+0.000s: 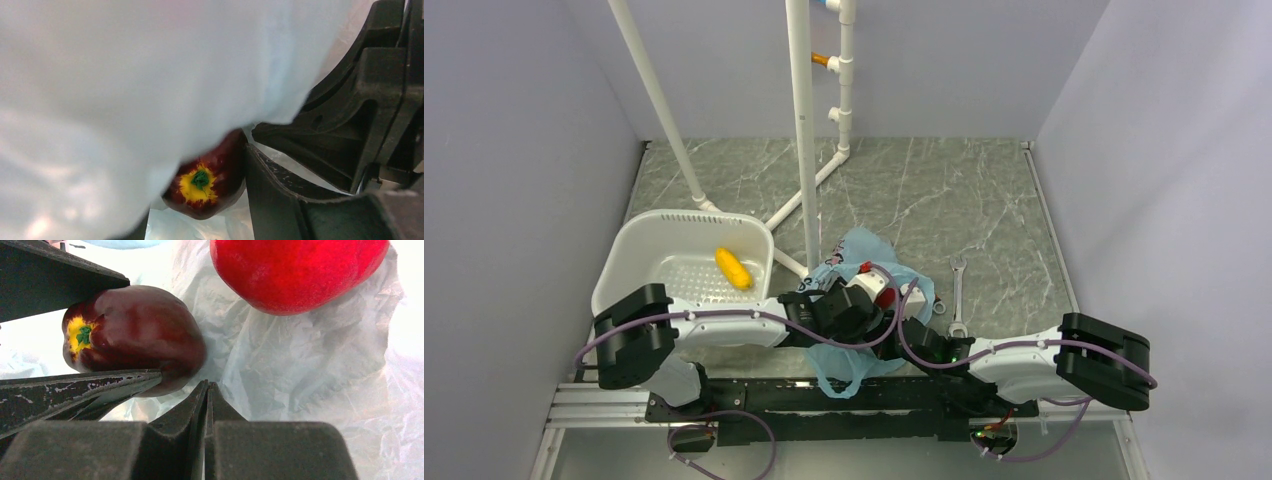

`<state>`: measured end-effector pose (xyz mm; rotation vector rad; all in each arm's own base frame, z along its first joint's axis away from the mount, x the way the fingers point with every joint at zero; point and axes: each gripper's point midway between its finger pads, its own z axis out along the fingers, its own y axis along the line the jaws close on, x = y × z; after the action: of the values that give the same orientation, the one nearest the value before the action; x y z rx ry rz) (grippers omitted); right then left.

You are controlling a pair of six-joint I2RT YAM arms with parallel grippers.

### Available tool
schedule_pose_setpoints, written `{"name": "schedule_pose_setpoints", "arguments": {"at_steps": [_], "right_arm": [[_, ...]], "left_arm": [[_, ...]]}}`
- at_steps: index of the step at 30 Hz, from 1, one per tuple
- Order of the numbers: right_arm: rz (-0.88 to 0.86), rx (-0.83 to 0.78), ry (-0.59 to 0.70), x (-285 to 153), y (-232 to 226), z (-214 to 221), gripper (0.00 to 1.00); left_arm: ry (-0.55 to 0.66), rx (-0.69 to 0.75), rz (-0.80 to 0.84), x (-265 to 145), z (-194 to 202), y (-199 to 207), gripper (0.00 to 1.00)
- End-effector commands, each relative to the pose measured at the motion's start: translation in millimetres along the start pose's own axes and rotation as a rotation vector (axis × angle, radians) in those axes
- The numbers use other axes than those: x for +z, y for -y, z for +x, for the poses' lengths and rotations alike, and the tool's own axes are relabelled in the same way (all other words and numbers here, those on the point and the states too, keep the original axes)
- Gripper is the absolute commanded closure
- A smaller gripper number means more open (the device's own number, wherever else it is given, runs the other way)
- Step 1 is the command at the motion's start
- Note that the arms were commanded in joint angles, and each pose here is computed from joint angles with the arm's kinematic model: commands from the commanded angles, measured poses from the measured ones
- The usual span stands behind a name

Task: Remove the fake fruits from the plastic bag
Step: Take out the fake fruit from the plastic bag, then place the fake fruit in the bin.

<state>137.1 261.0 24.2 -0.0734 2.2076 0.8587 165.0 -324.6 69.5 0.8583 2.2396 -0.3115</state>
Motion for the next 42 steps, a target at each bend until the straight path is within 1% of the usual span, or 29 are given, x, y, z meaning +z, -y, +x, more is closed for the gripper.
{"name": "schedule_pose_setpoints", "arguments": {"at_steps": [1, 5, 8, 11, 13, 17, 20, 23, 26, 28, 32, 36, 38, 42], "right_arm": [[-0.050, 0.020, 0.032, 1.8, -17.5, -10.4, 0.94], [-0.045, 0.017, 0.030, 2.5, -16.9, -10.1, 0.94], [-0.046, 0.019, 0.031, 2.4, -17.1, -10.2, 0.95], [-0.045, 0.022, 0.033, 1.7, -15.9, -10.0, 0.95], [-0.048, 0.026, 0.036, 1.2, -15.9, -10.6, 0.94], [-0.043, 0.023, 0.035, 1.4, -14.8, -10.3, 0.95], [-0.041, 0.027, 0.038, 0.9, -14.2, -10.9, 0.95], [-0.044, 0.029, 0.041, 0.6, -14.6, -11.3, 0.94], [-0.039, 0.025, 0.039, 1.2, -14.5, -11.2, 0.95], [-0.043, 0.030, 0.041, 0.8, -14.5, -11.2, 0.95], [-0.041, 0.026, 0.039, 1.4, -14.7, -10.9, 0.95], [-0.043, 0.025, 0.038, 1.1, -14.5, -10.7, 0.95], [-0.045, 0.028, 0.040, 1.0, -14.8, -11.1, 0.95], [-0.046, 0.024, 0.037, 1.5, -15.7, -10.5, 0.98]], "left_arm": [[0.011, -0.001, 0.030, -3.8, -5.3, 6.8, 0.53], [0.070, -0.015, 0.069, -24.0, -26.0, 9.1, 0.62], [0.121, -0.034, 0.120, -42.0, -42.2, 13.8, 0.71], [0.179, -0.063, 0.167, -60.5, -55.1, 15.9, 0.75], [0.217, -0.086, 0.199, -73.9, -62.3, 16.4, 0.81], [0.312, -0.133, 0.287, -103.7, -77.1, 19.5, 0.91], [0.404, -0.173, 0.329, -132.8, -89.8, 13.3, 0.96], [0.482, -0.206, 0.319, -160.6, -98.9, -2.5, 0.99], [0.541, -0.231, 0.264, -186.9, -102.2, -26.6, 1.00], [0.563, -0.245, 0.191, -200.4, -100.9, -48.2, 1.00], [0.555, -0.280, 0.010, -215.0, -86.3, -91.9, 1.00], [0.501, -0.337, -0.227, -214.0, -62.1, -137.6, 1.00], [0.436, -0.369, -0.343, -208.5, -45.6, -159.3, 1.00], [0.316, -0.424, -0.444, -185.9, -25.0, -189.7, 1.00]]}}
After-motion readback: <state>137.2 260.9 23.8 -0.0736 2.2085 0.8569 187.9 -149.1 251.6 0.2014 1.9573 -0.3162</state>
